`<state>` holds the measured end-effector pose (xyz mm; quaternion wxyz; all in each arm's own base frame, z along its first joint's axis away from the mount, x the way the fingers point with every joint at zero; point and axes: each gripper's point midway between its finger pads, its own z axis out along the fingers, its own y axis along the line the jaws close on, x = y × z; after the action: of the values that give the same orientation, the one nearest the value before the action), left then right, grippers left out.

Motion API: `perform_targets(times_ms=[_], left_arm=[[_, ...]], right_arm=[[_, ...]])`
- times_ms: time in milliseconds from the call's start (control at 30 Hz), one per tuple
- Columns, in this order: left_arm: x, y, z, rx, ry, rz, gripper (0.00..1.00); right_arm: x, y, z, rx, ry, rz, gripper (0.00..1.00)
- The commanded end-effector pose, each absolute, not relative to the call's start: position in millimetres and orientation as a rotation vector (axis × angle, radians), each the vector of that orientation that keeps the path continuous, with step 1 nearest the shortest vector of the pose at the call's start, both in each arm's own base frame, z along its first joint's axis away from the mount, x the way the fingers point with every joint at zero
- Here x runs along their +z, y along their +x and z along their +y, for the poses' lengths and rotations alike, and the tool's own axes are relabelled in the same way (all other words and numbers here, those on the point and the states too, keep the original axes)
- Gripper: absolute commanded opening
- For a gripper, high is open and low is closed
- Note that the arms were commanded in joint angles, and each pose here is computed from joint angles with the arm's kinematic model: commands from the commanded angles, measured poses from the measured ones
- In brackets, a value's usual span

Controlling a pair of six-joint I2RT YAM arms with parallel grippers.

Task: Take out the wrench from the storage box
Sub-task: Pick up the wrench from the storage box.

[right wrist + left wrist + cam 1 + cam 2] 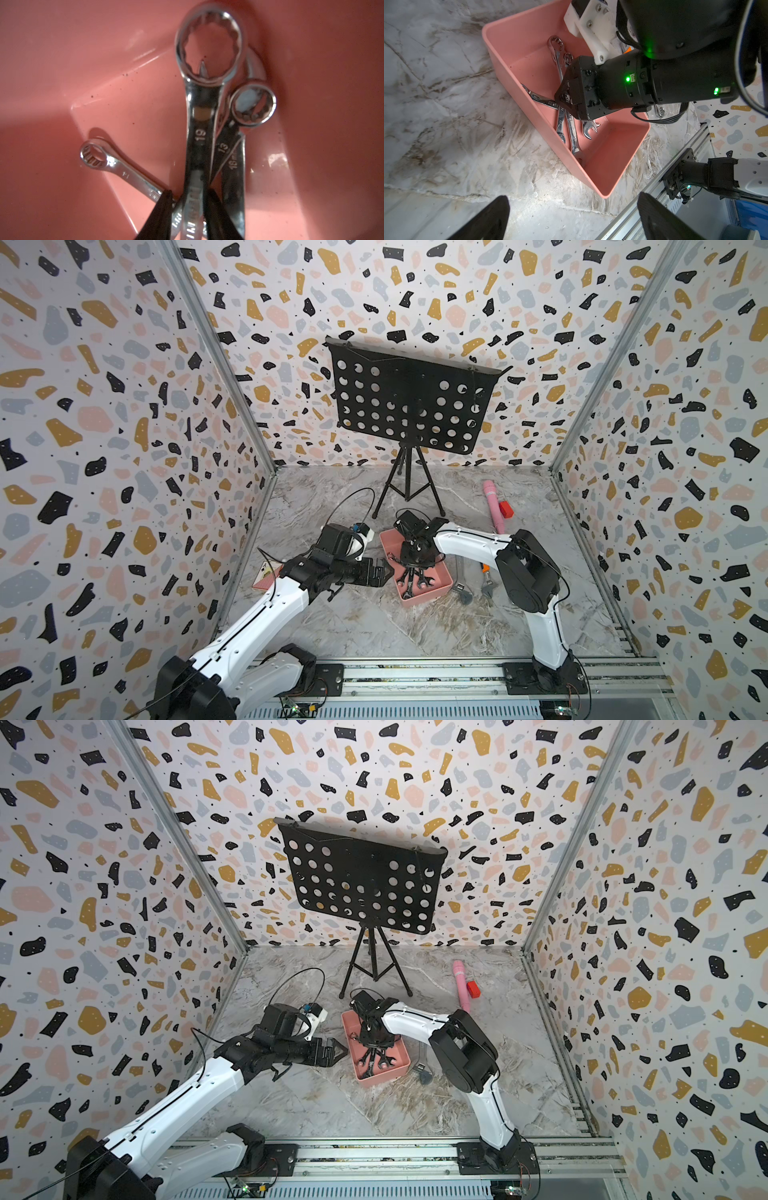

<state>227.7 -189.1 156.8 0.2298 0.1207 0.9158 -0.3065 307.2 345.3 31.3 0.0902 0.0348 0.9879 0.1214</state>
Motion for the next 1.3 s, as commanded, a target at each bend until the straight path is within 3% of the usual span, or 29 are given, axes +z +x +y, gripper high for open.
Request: perform_targets(times_ms=[0, 433, 1267], left_arm=[[163, 229, -190, -0.855, 0.350, 2.475, 1.00], [163, 231, -191, -0.857, 0.359, 2.478, 1.00], [175, 238, -200, -0.909, 0.350, 2.464, 1.00]], right_arm=[[26, 304, 340, 0.349, 0.144, 2.959, 0.23], [66, 314, 344, 0.418, 0.138, 2.873, 0.00], [146, 316, 316, 0.351, 0.066, 2.668, 0.00]])
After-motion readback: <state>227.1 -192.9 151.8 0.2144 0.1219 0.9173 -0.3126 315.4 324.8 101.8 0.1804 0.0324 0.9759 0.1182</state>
